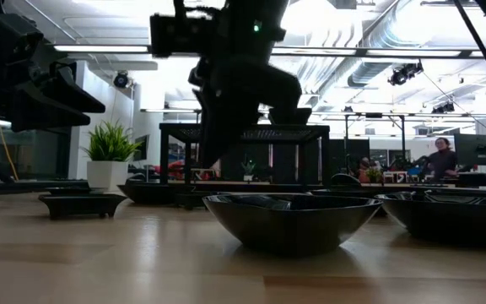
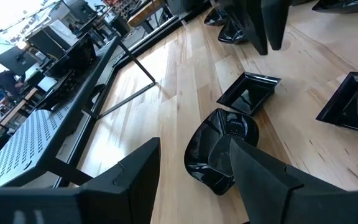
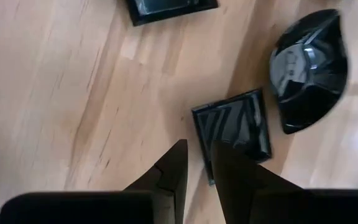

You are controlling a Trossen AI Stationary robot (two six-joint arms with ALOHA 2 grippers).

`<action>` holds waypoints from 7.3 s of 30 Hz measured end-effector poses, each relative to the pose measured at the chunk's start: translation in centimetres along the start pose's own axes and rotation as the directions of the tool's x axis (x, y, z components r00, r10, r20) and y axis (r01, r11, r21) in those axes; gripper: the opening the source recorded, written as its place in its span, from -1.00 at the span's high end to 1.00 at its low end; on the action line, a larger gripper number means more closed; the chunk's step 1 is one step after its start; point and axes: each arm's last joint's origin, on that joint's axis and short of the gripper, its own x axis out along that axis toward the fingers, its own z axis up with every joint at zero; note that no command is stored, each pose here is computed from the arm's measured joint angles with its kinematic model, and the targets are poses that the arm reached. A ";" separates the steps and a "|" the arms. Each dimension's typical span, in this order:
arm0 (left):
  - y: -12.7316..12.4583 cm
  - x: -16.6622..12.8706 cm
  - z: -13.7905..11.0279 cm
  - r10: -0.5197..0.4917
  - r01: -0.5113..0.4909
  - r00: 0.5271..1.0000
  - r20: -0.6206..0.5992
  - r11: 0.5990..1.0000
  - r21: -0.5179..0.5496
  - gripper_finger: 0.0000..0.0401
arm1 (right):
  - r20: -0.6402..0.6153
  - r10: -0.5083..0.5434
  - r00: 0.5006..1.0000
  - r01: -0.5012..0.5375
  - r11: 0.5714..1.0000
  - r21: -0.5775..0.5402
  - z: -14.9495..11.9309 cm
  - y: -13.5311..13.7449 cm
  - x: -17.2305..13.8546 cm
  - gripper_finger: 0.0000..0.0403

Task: Pick & Place Mini shaped plates
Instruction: Stack the square plate on top of the square plate on the shelf

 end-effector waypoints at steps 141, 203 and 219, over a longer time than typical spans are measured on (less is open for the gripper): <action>0.0 0.0 0.0 0.000 0.000 1.000 0.001 1.000 0.000 0.06 | -0.016 -0.094 0.995 0.093 0.995 -0.038 -2.8 0.3 -1.2 1.00; 0.0 0.0 0.0 0.000 0.000 1.000 0.001 1.000 0.000 0.06 | -0.108 -0.613 0.783 0.615 0.788 -0.007 -5.5 -13.5 -6.5 1.00; 0.0 0.0 0.0 0.000 0.000 1.000 0.001 1.000 -0.001 0.06 | -0.156 -0.592 0.791 0.606 0.794 0.056 -7.3 -17.8 -5.7 1.00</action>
